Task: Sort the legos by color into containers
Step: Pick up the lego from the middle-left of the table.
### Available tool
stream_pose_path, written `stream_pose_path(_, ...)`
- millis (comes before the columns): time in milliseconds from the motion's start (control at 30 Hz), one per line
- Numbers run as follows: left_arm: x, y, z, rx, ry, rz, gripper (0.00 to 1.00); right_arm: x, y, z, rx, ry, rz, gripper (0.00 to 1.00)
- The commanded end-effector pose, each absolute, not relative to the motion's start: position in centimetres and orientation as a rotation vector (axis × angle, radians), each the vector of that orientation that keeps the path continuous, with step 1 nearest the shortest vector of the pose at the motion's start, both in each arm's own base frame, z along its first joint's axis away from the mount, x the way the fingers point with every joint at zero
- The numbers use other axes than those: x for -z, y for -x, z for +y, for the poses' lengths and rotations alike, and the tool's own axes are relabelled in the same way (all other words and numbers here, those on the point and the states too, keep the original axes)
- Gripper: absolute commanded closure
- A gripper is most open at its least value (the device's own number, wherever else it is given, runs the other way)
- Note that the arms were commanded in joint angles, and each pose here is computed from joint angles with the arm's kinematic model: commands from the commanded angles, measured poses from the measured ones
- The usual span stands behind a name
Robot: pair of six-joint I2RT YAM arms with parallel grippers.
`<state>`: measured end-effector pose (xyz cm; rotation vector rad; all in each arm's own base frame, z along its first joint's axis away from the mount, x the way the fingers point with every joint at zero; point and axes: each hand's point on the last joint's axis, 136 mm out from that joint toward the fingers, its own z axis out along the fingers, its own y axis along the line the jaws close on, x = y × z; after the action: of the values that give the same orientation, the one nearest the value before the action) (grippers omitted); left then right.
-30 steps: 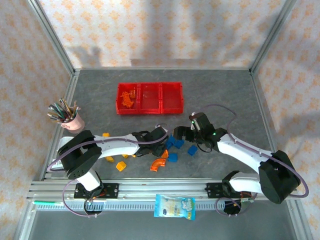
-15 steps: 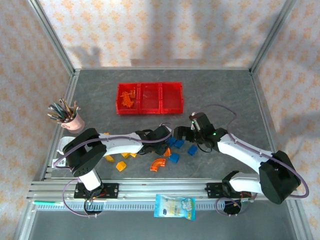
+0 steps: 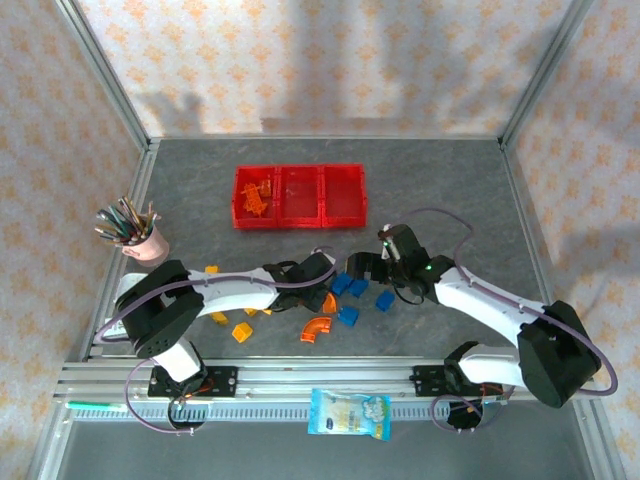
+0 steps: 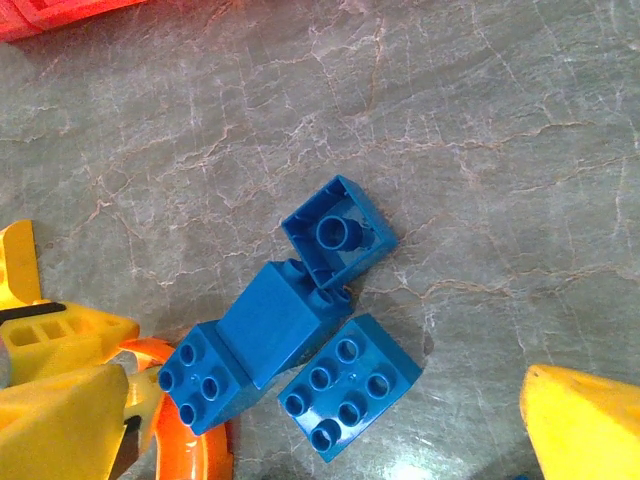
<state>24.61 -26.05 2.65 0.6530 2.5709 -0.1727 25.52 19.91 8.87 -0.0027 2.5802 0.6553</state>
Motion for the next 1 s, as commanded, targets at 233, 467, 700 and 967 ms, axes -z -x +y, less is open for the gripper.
stream_pose_path(233, -2.0, -23.8, -22.5, 0.104, -0.497, 2.625, 0.84, -9.4, -26.5, 19.9, -0.635, -0.006, 2.563, 0.00)
stream_pose_path(467, -2.2, -23.7, -21.8, 0.105, -0.462, 2.631, 0.93, -9.5, -26.7, 20.2, -0.646, -0.005, 2.563, 0.00)
stream_pose_path(700, -4.1, -24.0, -21.0, 0.128, -0.358, 2.590, 1.00, -10.6, -27.2, 20.9, -0.682, 0.014, 2.536, 0.00)
stream_pose_path(967, -10.0, -27.4, -17.5, 0.192, -0.012, 2.467, 1.00, -13.9, -28.7, 23.0, -0.786, 0.071, 2.439, 0.00)
